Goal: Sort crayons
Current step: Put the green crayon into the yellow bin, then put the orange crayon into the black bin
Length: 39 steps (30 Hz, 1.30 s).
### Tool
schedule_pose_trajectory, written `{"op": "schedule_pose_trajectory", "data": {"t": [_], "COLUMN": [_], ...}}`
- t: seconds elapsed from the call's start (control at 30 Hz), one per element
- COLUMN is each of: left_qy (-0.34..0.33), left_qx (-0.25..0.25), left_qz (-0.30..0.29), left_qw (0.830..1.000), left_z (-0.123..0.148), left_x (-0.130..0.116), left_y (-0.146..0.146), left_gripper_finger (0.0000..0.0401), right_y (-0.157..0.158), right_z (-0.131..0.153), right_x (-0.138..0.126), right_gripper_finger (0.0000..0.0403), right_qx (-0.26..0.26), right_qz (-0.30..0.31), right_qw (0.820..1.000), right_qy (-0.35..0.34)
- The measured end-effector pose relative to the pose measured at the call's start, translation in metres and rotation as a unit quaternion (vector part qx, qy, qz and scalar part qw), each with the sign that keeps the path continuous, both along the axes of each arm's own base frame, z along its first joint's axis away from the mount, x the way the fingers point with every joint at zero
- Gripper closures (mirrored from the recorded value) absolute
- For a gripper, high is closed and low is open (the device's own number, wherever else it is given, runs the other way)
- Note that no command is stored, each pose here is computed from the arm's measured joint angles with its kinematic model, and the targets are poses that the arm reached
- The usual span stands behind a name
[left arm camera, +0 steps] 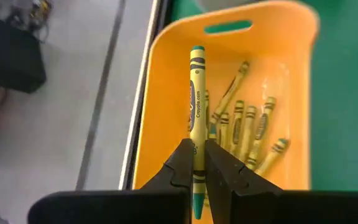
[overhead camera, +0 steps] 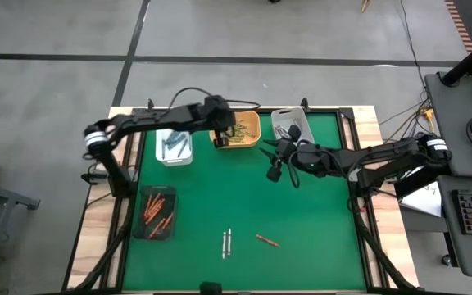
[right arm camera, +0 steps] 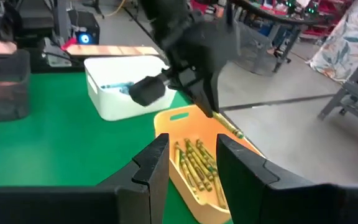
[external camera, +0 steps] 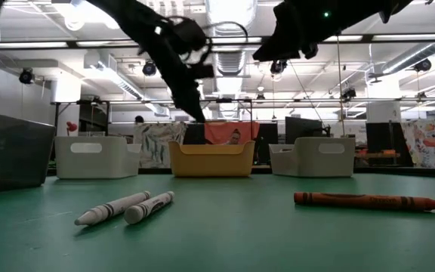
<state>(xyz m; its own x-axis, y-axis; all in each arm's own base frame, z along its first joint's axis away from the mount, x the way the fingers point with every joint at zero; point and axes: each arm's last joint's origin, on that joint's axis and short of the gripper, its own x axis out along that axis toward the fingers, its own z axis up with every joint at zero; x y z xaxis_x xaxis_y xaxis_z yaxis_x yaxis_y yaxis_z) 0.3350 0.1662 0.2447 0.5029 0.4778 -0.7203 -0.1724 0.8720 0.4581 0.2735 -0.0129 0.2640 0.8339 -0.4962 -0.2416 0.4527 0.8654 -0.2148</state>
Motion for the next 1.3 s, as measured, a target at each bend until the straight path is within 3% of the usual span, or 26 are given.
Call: {"op": "schedule_pose_trajectory", "data": {"t": [0.37,0.73,0.97,1.1,1.3], "left_qy": [0.112,0.110,0.075,0.023,-0.070], "left_qx": [-0.053,-0.055,-0.061,-0.082,-0.115], "left_qz": [0.018,0.033,0.059,0.068,0.035], "left_qw": [0.992,0.992,0.994,0.994,0.990], "left_z": [-0.037,-0.040,-0.018,0.013,0.054], "left_x": [0.031,0.037,0.032,0.024,0.003], "left_y": [0.035,0.044,0.038,0.022,-0.021], "left_gripper_finger": [0.0400,0.0349,0.0336,0.0335,0.0335], "right_y": [0.000,0.000,0.002,0.005,0.012], "right_z": [-0.004,-0.005,-0.007,-0.007,-0.002], "right_x": [-0.001,-0.002,-0.002,0.000,0.002], "right_gripper_finger": [0.0280,0.0280,0.0280,0.0280,0.0280], "right_qx": [0.005,0.022,0.069,0.136,0.237], "right_qz": [-0.002,-0.007,-0.006,0.039,0.103], "right_qw": [1.000,1.000,0.998,0.990,0.966], "right_qy": [0.018,0.017,0.001,-0.002,-0.001]}}
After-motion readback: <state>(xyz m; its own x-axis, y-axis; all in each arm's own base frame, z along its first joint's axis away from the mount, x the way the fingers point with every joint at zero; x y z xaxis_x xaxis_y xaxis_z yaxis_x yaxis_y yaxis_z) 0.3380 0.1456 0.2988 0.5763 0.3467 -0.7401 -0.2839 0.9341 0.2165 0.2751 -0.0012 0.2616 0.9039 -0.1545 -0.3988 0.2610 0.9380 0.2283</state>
